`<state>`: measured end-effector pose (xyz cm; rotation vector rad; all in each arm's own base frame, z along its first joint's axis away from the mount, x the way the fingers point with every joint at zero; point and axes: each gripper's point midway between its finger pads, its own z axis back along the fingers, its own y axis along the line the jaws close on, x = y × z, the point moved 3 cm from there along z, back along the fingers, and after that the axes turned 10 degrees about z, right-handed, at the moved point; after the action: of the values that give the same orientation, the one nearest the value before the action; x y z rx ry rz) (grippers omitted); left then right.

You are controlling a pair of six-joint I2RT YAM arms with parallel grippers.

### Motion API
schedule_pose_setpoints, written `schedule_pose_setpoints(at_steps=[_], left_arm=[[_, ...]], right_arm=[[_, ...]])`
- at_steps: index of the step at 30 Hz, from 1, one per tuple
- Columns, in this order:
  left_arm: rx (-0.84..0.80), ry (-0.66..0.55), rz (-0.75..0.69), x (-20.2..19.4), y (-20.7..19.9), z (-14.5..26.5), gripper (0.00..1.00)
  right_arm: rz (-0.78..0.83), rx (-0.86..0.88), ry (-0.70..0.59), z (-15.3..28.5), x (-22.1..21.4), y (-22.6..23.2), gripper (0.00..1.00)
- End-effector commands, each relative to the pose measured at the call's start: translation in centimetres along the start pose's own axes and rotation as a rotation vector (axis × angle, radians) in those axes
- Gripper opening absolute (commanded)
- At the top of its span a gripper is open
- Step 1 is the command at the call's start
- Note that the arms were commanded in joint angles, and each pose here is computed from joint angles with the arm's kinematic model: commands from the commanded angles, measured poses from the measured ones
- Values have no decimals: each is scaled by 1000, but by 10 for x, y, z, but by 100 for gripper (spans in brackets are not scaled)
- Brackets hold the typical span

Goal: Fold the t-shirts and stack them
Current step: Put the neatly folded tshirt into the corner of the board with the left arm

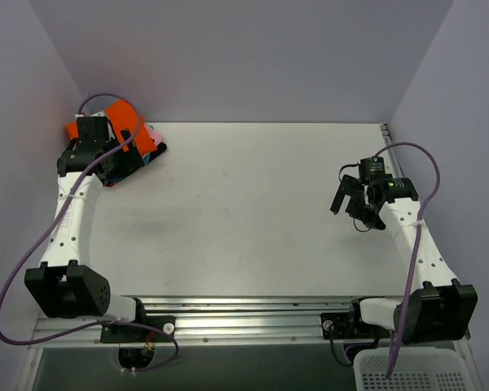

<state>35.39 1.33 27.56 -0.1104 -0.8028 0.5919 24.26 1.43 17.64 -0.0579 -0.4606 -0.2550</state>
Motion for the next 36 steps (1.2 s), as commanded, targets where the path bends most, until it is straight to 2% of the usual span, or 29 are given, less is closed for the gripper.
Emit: schedule_pose_setpoints(at_steps=[1,36], left_arm=[[-37,-40,-14,11,-6,14,94],[-15,-90,-25,22,-3,23,94]], right_arm=[[16,-28,0,8,-5,-5,100],[32,-33,-2,9,-9,-3,100]])
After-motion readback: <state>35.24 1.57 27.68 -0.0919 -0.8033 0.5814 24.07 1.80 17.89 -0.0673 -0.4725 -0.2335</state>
